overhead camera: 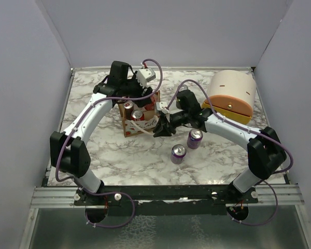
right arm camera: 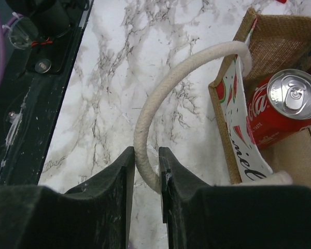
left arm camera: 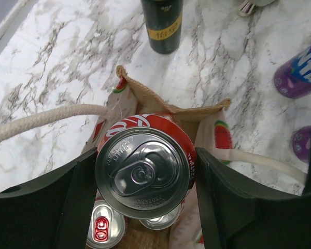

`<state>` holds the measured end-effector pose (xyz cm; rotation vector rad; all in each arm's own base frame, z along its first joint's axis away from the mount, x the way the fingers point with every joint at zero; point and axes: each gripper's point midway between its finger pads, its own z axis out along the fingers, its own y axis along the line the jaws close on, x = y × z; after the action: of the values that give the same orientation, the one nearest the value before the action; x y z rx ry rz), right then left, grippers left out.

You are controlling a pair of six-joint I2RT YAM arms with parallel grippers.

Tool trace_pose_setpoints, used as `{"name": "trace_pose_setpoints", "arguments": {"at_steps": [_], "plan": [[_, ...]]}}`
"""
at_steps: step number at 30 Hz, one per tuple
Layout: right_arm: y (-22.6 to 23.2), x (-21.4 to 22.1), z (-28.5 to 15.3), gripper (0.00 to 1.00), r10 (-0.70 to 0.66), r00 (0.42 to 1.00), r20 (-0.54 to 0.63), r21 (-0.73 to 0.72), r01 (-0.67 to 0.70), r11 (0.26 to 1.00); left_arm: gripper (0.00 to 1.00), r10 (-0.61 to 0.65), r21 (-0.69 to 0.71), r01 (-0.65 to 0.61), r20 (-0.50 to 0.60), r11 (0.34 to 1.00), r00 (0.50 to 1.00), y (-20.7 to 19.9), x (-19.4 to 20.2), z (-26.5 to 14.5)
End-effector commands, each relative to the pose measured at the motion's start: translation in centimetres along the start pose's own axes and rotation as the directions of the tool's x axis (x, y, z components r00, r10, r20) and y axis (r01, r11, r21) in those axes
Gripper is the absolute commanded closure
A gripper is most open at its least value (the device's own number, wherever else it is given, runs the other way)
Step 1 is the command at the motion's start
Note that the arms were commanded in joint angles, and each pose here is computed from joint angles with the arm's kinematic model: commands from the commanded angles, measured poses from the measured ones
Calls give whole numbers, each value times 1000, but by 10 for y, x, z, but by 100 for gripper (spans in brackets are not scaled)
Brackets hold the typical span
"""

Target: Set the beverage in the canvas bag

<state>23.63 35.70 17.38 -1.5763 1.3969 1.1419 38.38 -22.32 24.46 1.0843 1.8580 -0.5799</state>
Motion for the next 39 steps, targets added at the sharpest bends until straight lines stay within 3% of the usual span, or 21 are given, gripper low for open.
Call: {"name": "trace_pose_setpoints", "arguments": {"at_steps": [1, 11, 24, 39], "plan": [[8, -9, -4, 76, -30, 999, 32, -9, 30, 1000, 100, 83, -89, -80, 29, 993, 996, 30, -13, 8], [13, -5, -3, 77, -26, 999, 40, -20, 27, 999, 100, 80, -99, -86, -65, 991, 995, 39, 28, 34], [13, -2, -2, 77, -17, 999, 38, -20, 18, 1000, 100, 132, -88, -164, -290, 983, 948, 46, 96, 47], [11, 1, -1, 77, -5, 1000, 28, -25, 5, 1000, 100, 127, -38, -150, -351, 988, 928, 38, 132, 55]]}}
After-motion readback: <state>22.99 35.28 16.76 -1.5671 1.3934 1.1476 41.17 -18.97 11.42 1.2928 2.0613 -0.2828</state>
